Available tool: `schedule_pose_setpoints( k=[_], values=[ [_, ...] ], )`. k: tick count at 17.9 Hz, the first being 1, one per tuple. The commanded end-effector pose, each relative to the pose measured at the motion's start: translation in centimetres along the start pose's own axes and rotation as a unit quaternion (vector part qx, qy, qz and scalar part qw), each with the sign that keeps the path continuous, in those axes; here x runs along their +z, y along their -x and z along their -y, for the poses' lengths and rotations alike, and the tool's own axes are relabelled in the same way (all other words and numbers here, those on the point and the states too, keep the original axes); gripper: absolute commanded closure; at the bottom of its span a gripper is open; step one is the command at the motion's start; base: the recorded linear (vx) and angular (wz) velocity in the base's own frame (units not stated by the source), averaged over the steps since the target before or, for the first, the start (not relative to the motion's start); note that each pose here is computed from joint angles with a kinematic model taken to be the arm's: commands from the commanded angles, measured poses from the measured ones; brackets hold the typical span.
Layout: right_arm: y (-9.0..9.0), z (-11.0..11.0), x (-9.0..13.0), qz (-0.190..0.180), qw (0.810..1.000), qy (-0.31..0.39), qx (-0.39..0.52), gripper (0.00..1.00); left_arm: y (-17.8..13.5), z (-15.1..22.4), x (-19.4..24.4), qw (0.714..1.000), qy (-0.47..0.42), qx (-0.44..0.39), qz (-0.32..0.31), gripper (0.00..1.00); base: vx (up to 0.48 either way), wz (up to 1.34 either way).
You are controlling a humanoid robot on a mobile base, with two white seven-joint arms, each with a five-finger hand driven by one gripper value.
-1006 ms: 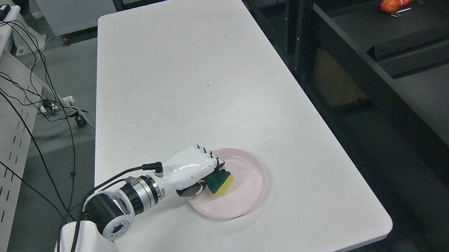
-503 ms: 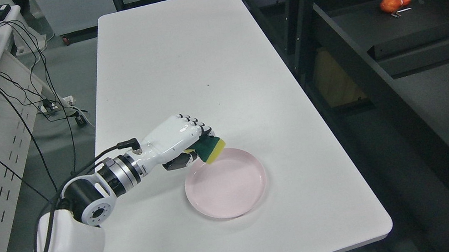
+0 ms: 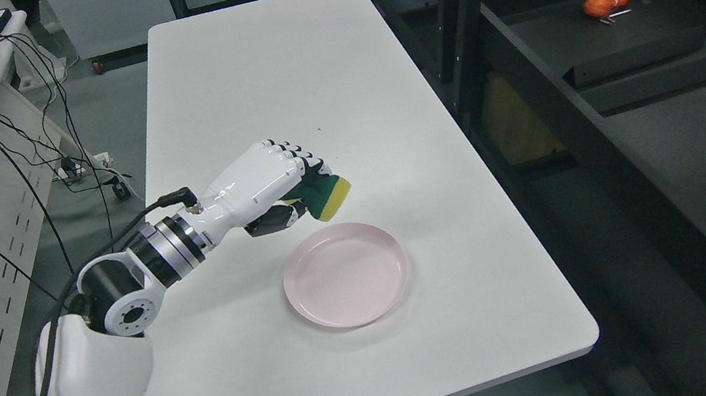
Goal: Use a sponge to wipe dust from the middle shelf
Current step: 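Lift the sponge off the pink plate with the left hand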
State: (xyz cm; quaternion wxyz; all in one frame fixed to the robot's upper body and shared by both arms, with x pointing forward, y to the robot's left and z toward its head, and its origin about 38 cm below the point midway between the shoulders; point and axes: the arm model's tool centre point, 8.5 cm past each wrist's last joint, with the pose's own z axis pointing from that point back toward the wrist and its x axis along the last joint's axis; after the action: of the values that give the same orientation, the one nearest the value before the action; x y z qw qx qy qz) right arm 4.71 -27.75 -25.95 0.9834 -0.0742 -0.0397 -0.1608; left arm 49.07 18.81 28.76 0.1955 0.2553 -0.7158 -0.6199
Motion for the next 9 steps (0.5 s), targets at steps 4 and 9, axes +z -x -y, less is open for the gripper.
schedule_pose_setpoints(
  k=[4, 9],
  values=[
    [-0.21, 0.97, -0.07, -0.025, 1.000, 0.005, 0.002, 0.00, -0.27, -0.91, 0.03, 1.000, -0.020, 0.004, 0.003, 0.91, -0.138, -0.18],
    [-0.21, 0.97, -0.07, -0.025, 1.000, 0.005, 0.002, 0.00, -0.73, -0.76, -0.53, 1.000, -0.024, 0.010, 0.008, 0.91, -0.164, -0.18]
  ],
)
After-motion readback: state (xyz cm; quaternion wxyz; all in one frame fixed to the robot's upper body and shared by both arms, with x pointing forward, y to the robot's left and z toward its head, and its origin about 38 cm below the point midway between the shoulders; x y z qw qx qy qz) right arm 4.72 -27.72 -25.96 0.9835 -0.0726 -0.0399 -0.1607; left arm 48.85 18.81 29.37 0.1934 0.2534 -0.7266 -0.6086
